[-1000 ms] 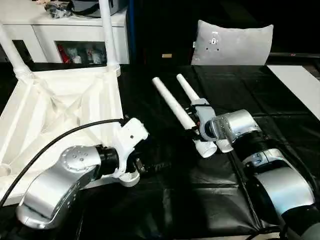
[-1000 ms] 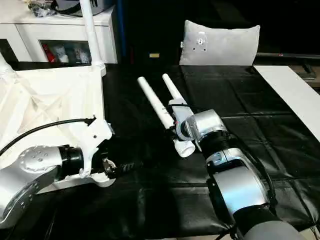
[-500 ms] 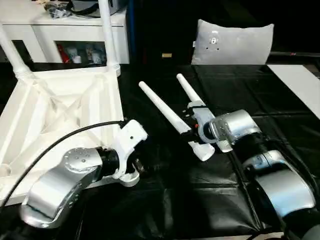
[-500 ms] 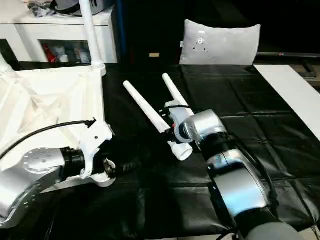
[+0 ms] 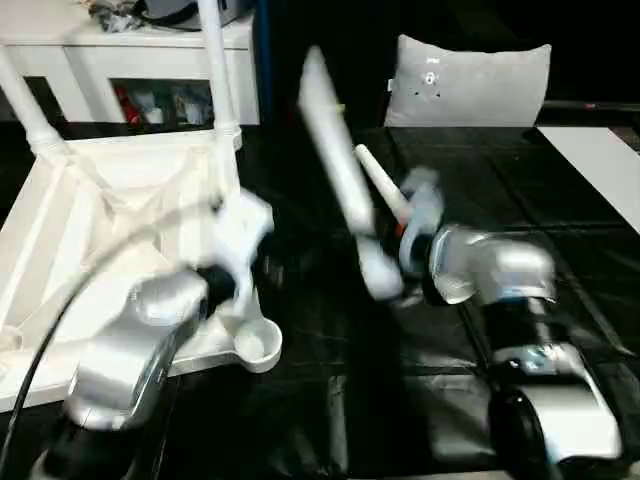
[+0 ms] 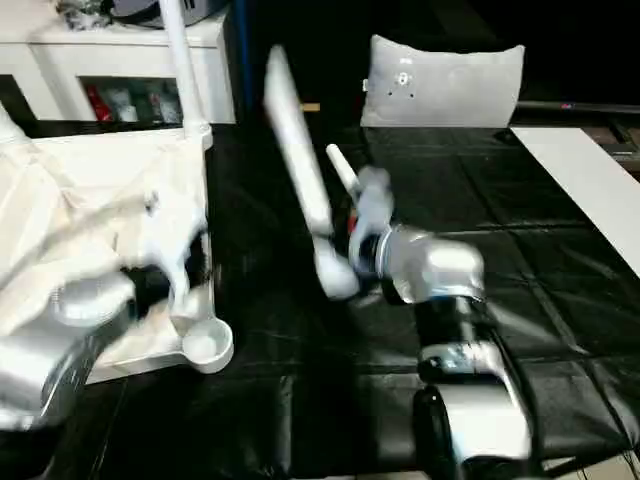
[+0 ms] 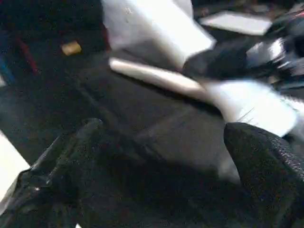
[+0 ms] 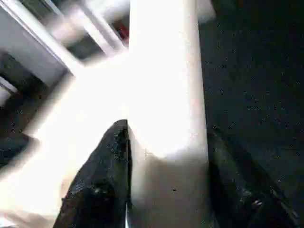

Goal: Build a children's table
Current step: Pick table leg

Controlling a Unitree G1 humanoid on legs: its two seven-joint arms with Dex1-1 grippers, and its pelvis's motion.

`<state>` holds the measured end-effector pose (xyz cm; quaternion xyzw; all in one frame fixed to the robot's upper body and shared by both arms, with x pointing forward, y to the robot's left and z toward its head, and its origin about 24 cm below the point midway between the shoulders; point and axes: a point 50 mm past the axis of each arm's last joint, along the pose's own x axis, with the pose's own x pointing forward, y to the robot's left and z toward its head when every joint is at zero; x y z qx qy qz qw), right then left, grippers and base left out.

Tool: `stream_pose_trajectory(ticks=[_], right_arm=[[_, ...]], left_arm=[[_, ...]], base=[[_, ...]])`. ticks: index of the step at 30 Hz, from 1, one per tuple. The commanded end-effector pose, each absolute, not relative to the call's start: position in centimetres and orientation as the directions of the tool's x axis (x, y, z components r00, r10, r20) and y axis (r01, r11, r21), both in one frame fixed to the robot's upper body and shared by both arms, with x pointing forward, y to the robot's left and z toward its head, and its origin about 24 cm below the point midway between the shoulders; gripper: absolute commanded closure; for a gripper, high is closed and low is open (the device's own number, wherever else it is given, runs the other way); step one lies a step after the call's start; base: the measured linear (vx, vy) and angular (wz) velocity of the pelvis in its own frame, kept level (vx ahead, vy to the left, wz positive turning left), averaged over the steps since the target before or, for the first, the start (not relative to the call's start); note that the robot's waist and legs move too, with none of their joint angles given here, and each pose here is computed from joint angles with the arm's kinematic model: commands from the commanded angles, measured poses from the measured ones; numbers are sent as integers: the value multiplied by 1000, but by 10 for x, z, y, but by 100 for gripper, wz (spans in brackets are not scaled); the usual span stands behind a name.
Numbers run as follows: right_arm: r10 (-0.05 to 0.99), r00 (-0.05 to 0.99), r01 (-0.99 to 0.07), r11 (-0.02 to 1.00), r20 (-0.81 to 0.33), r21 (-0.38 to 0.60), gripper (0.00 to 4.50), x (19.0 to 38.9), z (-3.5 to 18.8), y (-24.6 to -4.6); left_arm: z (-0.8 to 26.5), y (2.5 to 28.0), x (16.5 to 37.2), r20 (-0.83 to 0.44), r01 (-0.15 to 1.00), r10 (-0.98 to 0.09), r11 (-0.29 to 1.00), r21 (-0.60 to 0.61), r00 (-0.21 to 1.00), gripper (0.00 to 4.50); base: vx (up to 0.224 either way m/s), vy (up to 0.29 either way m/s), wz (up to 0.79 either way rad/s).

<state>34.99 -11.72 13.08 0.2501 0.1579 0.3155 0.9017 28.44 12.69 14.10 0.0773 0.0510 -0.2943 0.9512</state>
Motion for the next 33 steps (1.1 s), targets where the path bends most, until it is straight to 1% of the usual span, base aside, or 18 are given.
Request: stream_pose_trajectory(ticks=[1,2,4,5,6,7,9,11,14,17,21,25,26,28,29,31,32,33], right_arm=[[635,771,-503,659,-54,559,264,346,138,-123],[642,767,-542,647,1,536,264,336,141,-124],[692,720,-595,574,55,563,264,327,142,-122],[732,667,-659,492,138,569,264,316,145,-120],[751,631,-699,440,195,564,264,309,147,-120],[764,604,-726,408,228,554,264,302,148,-121],[776,580,-746,385,247,543,264,297,148,-121],[800,523,-781,312,293,542,264,286,147,-121],[807,492,-799,272,325,536,264,279,150,-120],[810,476,-811,254,343,527,264,275,152,-120],[833,460,-818,261,308,513,264,271,149,-118],[827,465,-811,255,316,526,264,270,149,-118],[820,479,-803,265,314,533,264,271,148,-118],[829,470,-802,259,301,538,264,270,146,-117],[837,460,-804,251,296,540,264,269,146,-117],[856,426,-811,217,293,543,264,266,146,-116],[876,376,-824,169,301,541,264,263,146,-116],[876,376,-824,169,301,541,264,263,146,-116]], left_arm=[[147,128,288,-103,535,-526,836,119,844,0],[160,124,294,-17,516,-516,855,54,857,0],[167,120,296,27,522,-521,852,-37,853,0],[174,115,298,64,543,-540,830,-126,839,0],[178,111,299,87,565,-559,806,-176,824,0],[181,107,299,107,592,-583,778,-213,805,0],[184,103,298,127,619,-609,747,-242,783,0],[194,91,296,198,690,-670,633,-352,715,0],[200,84,295,234,717,-695,564,-409,680,0],[206,79,294,259,745,-720,512,-429,644,0],[208,73,291,279,777,-756,444,-445,592,0],[206,72,291,276,778,-760,439,-450,588,0],[208,71,290,319,792,-770,367,-488,553,0],[210,72,287,365,807,-777,292,-513,513,0],[210,73,287,383,814,-779,264,-518,497,30],[211,75,286,402,822,-783,232,-519,475,37],[212,76,282,442,842,-794,154,-517,417,37],[212,76,282,442,842,-794,154,-517,417,37]], base=[[0,0,0],[0,0,0],[0,0,0],[0,0,0],[0,0,0],[0,0,0],[0,0,0],[0,0,0],[0,0,0],[0,0,0],[0,0,0],[0,0,0],[0,0,0],[0,0,0],[0,0,0],[0,0,0],[0,0,0],[0,0,0]])
